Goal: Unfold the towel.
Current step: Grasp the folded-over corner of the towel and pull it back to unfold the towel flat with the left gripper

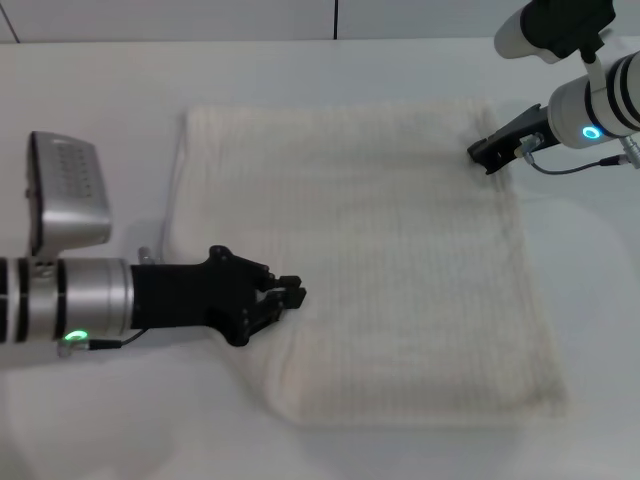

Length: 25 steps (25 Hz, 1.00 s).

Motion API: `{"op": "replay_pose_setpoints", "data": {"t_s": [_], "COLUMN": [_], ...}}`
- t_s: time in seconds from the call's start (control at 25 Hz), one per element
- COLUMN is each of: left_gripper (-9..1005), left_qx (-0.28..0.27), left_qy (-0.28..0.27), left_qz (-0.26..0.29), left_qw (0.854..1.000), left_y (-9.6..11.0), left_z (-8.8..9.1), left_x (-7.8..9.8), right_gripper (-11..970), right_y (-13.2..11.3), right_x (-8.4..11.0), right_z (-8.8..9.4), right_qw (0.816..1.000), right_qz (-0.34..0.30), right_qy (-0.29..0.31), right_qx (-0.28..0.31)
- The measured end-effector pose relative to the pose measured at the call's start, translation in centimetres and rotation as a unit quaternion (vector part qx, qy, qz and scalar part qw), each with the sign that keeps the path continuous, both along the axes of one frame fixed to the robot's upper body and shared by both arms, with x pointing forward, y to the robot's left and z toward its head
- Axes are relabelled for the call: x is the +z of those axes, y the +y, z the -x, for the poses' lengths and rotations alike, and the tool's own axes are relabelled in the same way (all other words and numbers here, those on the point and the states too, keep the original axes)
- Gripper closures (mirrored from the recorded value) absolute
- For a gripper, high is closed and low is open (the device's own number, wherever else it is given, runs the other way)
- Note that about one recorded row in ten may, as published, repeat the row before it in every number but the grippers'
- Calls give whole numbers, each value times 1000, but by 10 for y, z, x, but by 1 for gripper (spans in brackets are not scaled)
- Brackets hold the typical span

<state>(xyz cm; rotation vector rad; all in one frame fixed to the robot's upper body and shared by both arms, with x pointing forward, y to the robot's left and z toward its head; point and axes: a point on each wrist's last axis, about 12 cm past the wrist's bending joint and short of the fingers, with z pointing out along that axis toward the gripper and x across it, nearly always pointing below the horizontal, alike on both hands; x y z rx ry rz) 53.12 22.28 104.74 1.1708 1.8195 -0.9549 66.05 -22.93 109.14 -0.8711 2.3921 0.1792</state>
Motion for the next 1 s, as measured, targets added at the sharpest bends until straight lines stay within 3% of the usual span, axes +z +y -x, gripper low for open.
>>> {"op": "replay_pose_setpoints", "data": {"t_s": [0.4,0.6,1.0], "left_gripper": [907,906,907], "left_qx": [-2,24,30], "left_qy": [-11,-26,-24], "left_qz": [54,88,87], "left_qw": [998,996,995], "left_y": [24,43,47], "left_z": [27,40,43], "left_x": [6,8,5], "right_gripper": [962,962,962], "right_y": [-1,-1,0], "right_x": [-1,-1,0], "right_z": [1,1,1], "right_qw": [1000,1000,1000], "right_qz": [-1,-1,0], "right_qy": [1,2,2], "right_qx": [-2,0,2]}}
